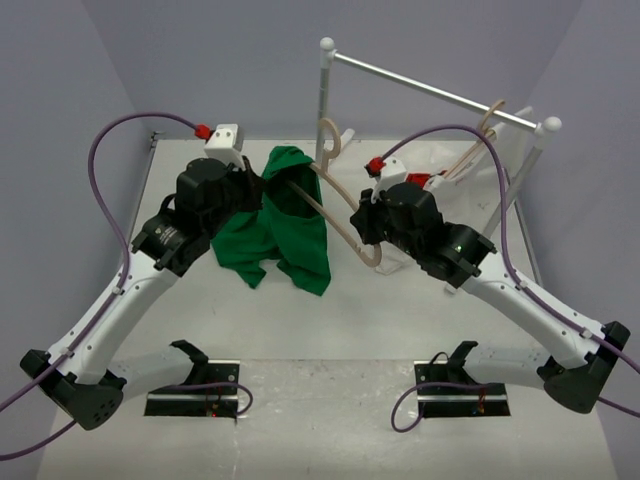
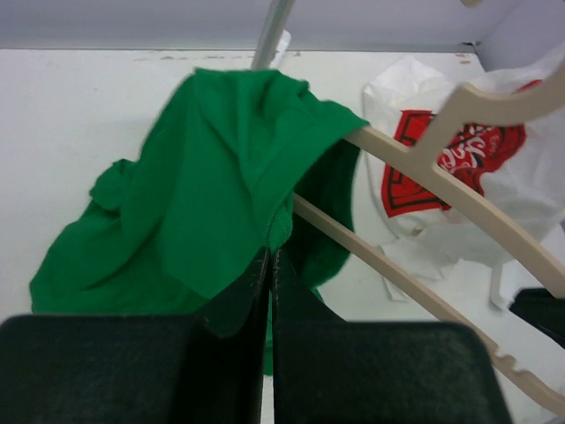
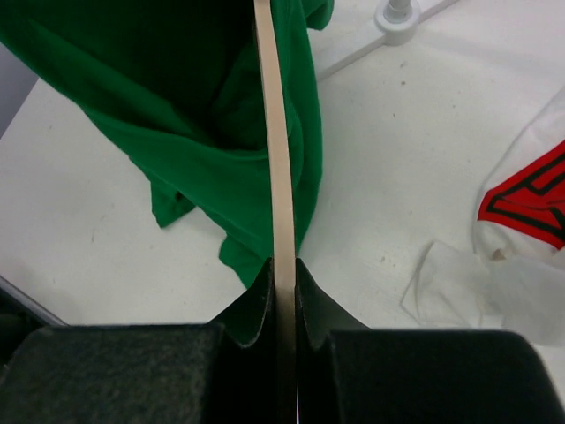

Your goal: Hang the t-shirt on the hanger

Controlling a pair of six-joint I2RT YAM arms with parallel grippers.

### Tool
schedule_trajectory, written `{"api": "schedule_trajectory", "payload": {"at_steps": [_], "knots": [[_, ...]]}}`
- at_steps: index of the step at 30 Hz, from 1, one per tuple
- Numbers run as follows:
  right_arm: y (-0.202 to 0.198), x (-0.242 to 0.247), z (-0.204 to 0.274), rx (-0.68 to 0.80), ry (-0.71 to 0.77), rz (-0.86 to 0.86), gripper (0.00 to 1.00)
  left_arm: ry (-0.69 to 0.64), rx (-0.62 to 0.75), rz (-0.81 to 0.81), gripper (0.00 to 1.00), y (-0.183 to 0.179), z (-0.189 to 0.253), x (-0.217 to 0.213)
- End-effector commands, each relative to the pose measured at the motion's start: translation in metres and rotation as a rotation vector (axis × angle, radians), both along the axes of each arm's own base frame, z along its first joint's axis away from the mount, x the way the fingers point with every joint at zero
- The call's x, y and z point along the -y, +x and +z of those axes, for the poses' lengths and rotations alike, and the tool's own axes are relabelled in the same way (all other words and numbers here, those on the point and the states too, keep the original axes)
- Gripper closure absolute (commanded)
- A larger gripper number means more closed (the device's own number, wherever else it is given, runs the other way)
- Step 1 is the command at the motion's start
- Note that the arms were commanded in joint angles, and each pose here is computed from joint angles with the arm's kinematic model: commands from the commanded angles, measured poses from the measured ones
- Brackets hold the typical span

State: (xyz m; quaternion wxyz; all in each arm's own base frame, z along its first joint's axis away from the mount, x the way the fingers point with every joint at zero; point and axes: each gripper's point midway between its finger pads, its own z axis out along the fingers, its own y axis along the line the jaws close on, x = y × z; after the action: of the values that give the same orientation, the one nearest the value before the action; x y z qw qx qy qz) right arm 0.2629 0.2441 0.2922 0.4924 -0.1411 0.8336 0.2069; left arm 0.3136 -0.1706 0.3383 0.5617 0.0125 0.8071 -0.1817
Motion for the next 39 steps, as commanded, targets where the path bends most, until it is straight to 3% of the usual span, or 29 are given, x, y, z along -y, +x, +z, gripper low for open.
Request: {"api": "schedule_trajectory", "payload": {"at_steps": [1, 4, 11, 19, 21, 25, 26, 28, 30, 33, 39], "knots": [[0.040, -0.006, 0.063, 0.215, 0.132, -0.156, 1.00, -0.124, 0.048, -0.145, 1.00, -0.013, 0.021, 0.029], [0.046, -0.016, 0.093, 0.319, 0.238, -0.160, 1.00, -0.164, 0.052, -0.258, 1.00, -0.031, 0.027, 0.047], [0.008, -0.041, 0.146, 0.526, 0.474, 0.098, 1.00, -0.280, 0.094, -0.649, 1.00, -0.092, 0.044, 0.107], [-0.043, -0.065, 0.154, 0.561, 0.578, 0.422, 1.00, -0.297, 0.067, -0.854, 1.00, -0.128, 0.013, 0.138], [-0.034, -0.060, 0.142, 0.528, 0.557, 0.366, 1.00, -0.282, 0.082, -0.871, 1.00, -0.132, 0.011, 0.138], [-0.027, -0.039, 0.127, 0.537, 0.562, 0.270, 1.00, -0.195, 0.105, -0.681, 1.00, -0.110, 0.016, 0.111], [-0.028, -0.034, 0.121, 0.540, 0.551, 0.260, 1.00, -0.137, 0.076, -0.530, 0.82, -0.094, 0.009, 0.091], [-0.034, -0.023, 0.105, 0.538, 0.531, 0.247, 1.00, -0.054, 0.097, -0.151, 0.35, -0.058, 0.017, 0.032], [-0.039, -0.016, 0.092, 0.542, 0.507, 0.247, 1.00, -0.007, 0.102, 0.063, 0.13, -0.048, 0.022, -0.008], [-0.048, -0.004, 0.077, 0.545, 0.473, 0.254, 1.00, 0.027, 0.127, 0.226, 0.05, -0.040, 0.035, -0.038], [-0.064, 0.017, 0.067, 0.566, 0.453, 0.247, 1.00, 0.050, 0.111, 0.270, 0.09, -0.014, 0.032, -0.032]]}}
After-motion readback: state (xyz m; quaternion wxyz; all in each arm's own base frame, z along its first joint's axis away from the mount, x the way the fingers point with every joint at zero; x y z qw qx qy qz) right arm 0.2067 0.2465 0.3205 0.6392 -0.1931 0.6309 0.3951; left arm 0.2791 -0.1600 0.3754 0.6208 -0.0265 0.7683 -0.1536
